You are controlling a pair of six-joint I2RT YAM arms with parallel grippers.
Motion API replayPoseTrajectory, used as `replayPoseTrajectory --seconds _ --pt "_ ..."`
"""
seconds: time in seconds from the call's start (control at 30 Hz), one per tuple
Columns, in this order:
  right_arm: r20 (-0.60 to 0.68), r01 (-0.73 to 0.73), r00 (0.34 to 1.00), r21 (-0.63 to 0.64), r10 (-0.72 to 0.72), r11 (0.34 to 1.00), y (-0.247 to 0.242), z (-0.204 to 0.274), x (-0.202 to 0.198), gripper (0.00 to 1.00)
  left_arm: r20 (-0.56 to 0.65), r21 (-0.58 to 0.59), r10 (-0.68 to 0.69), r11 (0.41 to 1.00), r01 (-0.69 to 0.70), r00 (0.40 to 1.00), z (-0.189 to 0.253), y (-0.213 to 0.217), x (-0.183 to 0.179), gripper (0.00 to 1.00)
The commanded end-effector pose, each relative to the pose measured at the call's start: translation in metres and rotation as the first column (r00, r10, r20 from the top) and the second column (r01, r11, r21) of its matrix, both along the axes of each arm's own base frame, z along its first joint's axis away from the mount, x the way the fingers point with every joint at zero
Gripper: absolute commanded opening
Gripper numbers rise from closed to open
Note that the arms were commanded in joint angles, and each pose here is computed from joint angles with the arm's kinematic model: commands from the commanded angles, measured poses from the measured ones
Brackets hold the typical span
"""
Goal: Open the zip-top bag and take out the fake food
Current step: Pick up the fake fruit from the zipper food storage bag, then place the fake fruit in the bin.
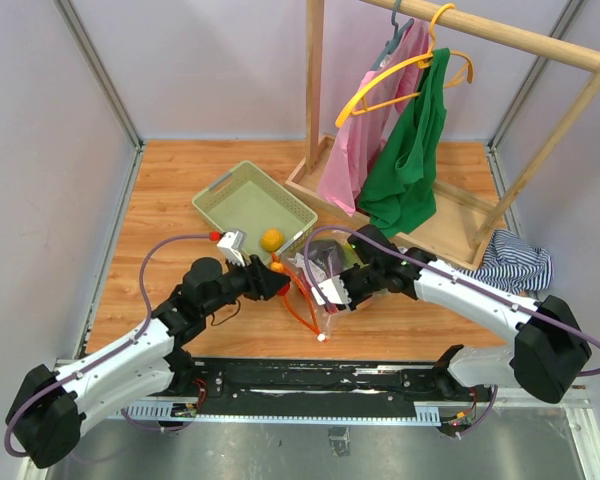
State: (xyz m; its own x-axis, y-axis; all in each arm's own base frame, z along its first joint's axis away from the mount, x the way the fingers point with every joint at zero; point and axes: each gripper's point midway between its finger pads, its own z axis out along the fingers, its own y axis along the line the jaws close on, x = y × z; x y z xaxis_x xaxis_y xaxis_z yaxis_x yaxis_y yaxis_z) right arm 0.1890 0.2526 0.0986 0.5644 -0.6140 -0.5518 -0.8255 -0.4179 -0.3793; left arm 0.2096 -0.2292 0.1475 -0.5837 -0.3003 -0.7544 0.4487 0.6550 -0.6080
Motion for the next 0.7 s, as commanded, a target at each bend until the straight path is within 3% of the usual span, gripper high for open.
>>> replayPoseTrajectory --seconds 0.0,0.47,0.67 --pt "0.01 0.023 1.0 0.04 -0.024 0.999 0.001 0.018 0.007 0.25 0.076 -0.013 0.004 1.0 -0.003 0.997 0.024 0.002 0.014 0.15" --pt "0.012 0.028 1.0 0.04 -0.029 0.999 0.001 0.019 0.008 0.25 0.127 -0.036 0.066 0.997 -0.061 0.99 0.045 0.02 0.05 0.12" --pt "0.013 0.03 0.999 0.036 -0.03 0.999 0.001 0.019 0.008 0.25 0.138 -0.026 0.101 0.995 -0.099 0.985 0.048 0.026 0.07 0.04"
